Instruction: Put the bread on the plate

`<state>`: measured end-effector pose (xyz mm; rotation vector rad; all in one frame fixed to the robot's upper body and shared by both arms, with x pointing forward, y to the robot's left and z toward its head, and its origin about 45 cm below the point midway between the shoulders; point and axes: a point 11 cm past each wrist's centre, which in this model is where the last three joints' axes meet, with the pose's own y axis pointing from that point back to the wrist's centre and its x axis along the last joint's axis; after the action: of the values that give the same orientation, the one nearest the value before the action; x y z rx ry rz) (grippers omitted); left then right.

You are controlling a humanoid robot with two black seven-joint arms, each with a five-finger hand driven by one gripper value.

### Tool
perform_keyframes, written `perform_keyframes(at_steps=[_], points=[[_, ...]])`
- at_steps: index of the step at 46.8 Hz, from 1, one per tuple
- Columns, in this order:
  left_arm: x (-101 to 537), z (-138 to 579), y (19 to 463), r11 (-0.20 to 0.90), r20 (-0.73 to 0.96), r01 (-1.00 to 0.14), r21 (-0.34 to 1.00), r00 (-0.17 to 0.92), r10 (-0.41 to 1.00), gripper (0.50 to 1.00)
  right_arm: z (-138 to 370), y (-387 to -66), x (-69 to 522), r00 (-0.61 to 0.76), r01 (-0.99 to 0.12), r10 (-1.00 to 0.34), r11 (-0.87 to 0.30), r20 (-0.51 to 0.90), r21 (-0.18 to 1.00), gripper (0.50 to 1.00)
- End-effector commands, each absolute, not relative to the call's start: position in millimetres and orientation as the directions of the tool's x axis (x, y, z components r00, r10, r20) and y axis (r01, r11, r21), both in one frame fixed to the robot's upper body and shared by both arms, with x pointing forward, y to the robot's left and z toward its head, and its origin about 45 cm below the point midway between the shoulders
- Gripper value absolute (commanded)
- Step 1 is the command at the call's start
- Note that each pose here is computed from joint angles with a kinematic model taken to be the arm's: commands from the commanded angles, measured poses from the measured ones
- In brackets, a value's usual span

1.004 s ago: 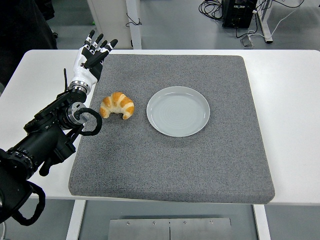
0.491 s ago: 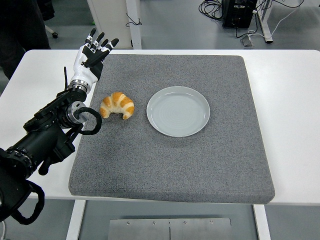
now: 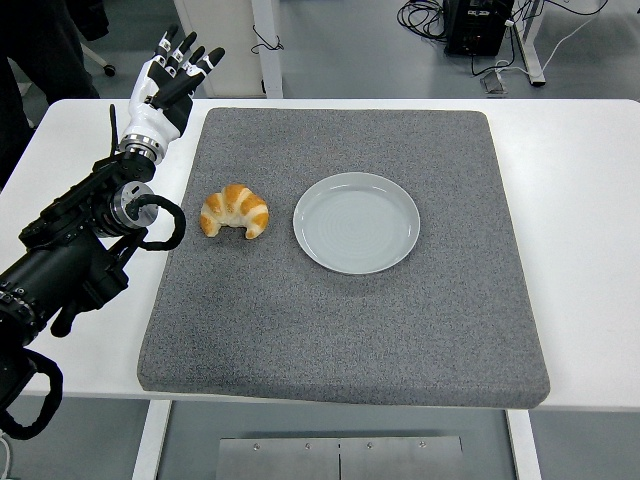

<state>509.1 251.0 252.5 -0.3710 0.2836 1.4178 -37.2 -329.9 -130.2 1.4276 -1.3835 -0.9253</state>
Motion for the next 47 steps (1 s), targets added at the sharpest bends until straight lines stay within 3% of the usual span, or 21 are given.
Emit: perform_keyframes(at_steps=[1, 12, 27, 47], points=[[507.3, 250.7, 245.9, 0.148, -0.362, -0.987, -0.070, 0.163, 0.918, 0.971, -130.2, -329.8, -37.3, 0.088, -0.307, -0.993, 0.047, 0.078, 0.950, 1.000], [501.8, 272.1, 242.3, 0.285, -0.187, -0.956, -0.074, 0.294, 0.937, 0.968, -130.2, -329.8, -37.3, 0.088, -0.307, -0.993, 0.047, 0.078, 0.950, 1.000], [493.1, 288.9, 247.0, 0.372, 0.011, -0.926, -0.066, 0.372, 0.928, 0.968, -130.2, -329.7, -36.4, 0.088, -0.308, -0.993, 0.046, 0.076, 0.950, 1.000], [478.3, 298.1, 242.6, 0.510, 0.362, -0.860, 0.024, 0.483, 0.797, 0.966, -130.2, -329.8, -37.3, 0.088, -0.307, -0.993, 0.047, 0.078, 0.950, 1.000]])
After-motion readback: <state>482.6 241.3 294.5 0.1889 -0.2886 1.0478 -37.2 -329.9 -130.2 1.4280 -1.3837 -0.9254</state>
